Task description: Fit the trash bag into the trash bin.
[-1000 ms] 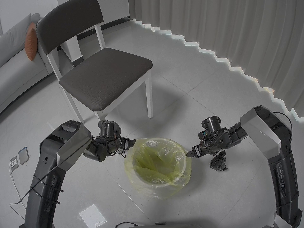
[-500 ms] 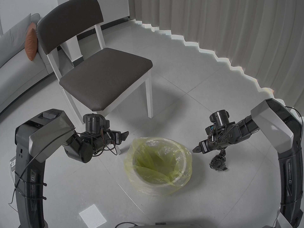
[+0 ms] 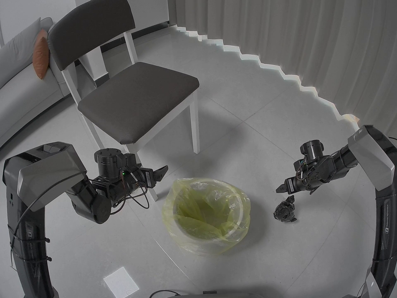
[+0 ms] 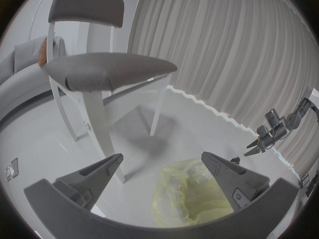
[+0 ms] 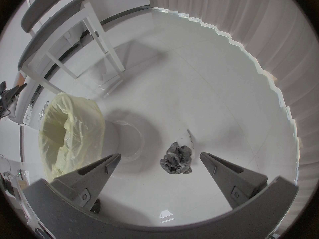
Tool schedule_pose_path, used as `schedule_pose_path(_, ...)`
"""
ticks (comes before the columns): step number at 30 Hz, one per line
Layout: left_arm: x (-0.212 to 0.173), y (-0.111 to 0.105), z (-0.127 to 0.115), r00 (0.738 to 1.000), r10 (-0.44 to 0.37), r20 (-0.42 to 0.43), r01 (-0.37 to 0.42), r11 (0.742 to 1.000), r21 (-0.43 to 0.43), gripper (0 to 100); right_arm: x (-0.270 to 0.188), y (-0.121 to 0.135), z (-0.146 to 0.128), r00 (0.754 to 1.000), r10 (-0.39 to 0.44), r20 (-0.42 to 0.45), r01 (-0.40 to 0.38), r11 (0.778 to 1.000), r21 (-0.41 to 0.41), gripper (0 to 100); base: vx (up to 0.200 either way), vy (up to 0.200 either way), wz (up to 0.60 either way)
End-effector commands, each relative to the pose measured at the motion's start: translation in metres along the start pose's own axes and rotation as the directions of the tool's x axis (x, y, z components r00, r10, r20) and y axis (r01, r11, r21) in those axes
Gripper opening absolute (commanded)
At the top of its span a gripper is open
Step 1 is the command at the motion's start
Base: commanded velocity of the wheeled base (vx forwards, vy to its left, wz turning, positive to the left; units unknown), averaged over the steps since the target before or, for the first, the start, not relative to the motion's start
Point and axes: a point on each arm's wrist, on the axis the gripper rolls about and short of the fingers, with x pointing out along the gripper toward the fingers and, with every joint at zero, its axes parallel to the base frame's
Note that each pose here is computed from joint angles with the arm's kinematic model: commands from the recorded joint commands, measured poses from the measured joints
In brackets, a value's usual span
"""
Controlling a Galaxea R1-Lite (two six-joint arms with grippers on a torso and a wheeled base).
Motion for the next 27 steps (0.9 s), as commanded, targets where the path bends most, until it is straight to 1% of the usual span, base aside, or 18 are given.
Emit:
schedule_pose_path(1,-0.005,-0.001,0.008,0.999,-0.01,0.048,0.01,1.0,-0.01,100,0.016,-0.012,0.0,1.0,-0.013,0.004,0.013,1.0,0.013,100,0.0,0.0,0.0)
schedule_pose_path(2,-0.005,-0.001,0.008,0.999,-0.01,0.048,0.01,1.0,-0.01,100,0.016,-0.012,0.0,1.0,-0.013,0.004,0.013,1.0,0.013,100,0.0,0.0,0.0)
schedule_pose_path(3,-0.005,-0.002,0.009,0.998,-0.011,0.055,0.012,1.0,-0.019,100,0.028,-0.014,0.001,1.0,-0.015,0.005,0.015,1.0,0.019,100,0.0,0.0,0.0)
schedule_pose_path(8,-0.006,-0.004,0.006,0.999,-0.008,0.047,0.009,1.0,-0.025,100,0.05,-0.019,0.002,1.0,-0.022,0.011,0.022,1.0,0.02,100,0.0,0.0,0.0)
schedule_pose_path(10,-0.005,-0.005,0.005,0.999,-0.012,0.044,0.013,1.0,-0.025,100,0.065,-0.023,0.006,0.999,-0.029,0.032,0.028,0.999,0.021,100,0.0,0.0,0.0)
schedule_pose_path(12,-0.005,-0.006,0.004,0.999,-0.012,0.044,0.013,1.0,-0.024,100,0.067,-0.024,0.008,0.999,-0.031,0.038,0.03,0.999,0.021,100,0.0,0.0,0.0)
schedule_pose_path(13,-0.002,-0.009,0.001,0.999,-0.022,0.05,0.023,1.0,-0.019,100,0.086,-0.028,0.014,0.997,-0.037,0.062,0.036,0.999,0.02,100,0.0,0.0,0.0)
schedule_pose_path(15,-0.001,-0.009,-0.003,0.998,-0.022,0.053,0.023,1.0,-0.018,100,0.096,-0.03,0.02,0.997,-0.04,0.07,0.039,0.999,0.023,100,0.0,0.0,0.0)
schedule_pose_path(16,-0.001,-0.009,-0.005,0.998,-0.022,0.051,0.023,1.0,-0.016,100,0.1,-0.031,0.023,0.997,-0.04,0.062,0.039,0.999,0.026,100,0.0,0.0,0.0)
schedule_pose_path(17,-0.003,-0.008,-0.007,0.999,-0.02,0.047,0.021,1.0,-0.018,100,0.105,-0.032,0.017,0.999,-0.038,0.027,0.037,0.999,0.032,100,0.0,0.0,0.0)
schedule_pose_path(18,-0.004,-0.008,-0.008,0.999,-0.019,0.044,0.02,1.0,-0.017,100,0.107,-0.032,0.014,0.999,-0.036,0.011,0.035,0.999,0.033,100,0.0,0.0,0.0)
schedule_pose_path(19,-0.004,-0.008,-0.008,0.999,-0.019,0.044,0.02,1.0,-0.017,100,0.107,-0.032,0.014,0.999,-0.036,0.011,0.035,0.999,0.033,100,0.0,0.0,0.0)
schedule_pose_path(20,-0.007,-0.008,-0.013,0.999,-0.017,0.035,0.017,1.0,-0.02,100,0.117,-0.032,-0.004,0.996,-0.025,-0.089,0.029,0.999,0.04,100,0.0,0.0,0.0)
schedule_pose_path(21,-0.008,-0.007,-0.013,0.999,-0.014,0.04,0.015,1.0,-0.02,100,0.119,-0.032,-0.008,0.994,-0.023,-0.109,0.028,0.999,0.04,100,0.0,0.0,0.0)
schedule_pose_path(27,-0.009,-0.006,-0.013,0.999,-0.014,0.048,0.015,1.0,-0.018,100,0.127,-0.041,-0.02,0.989,-0.028,-0.142,0.035,0.998,0.046,100,0.0,0.0,0.0)
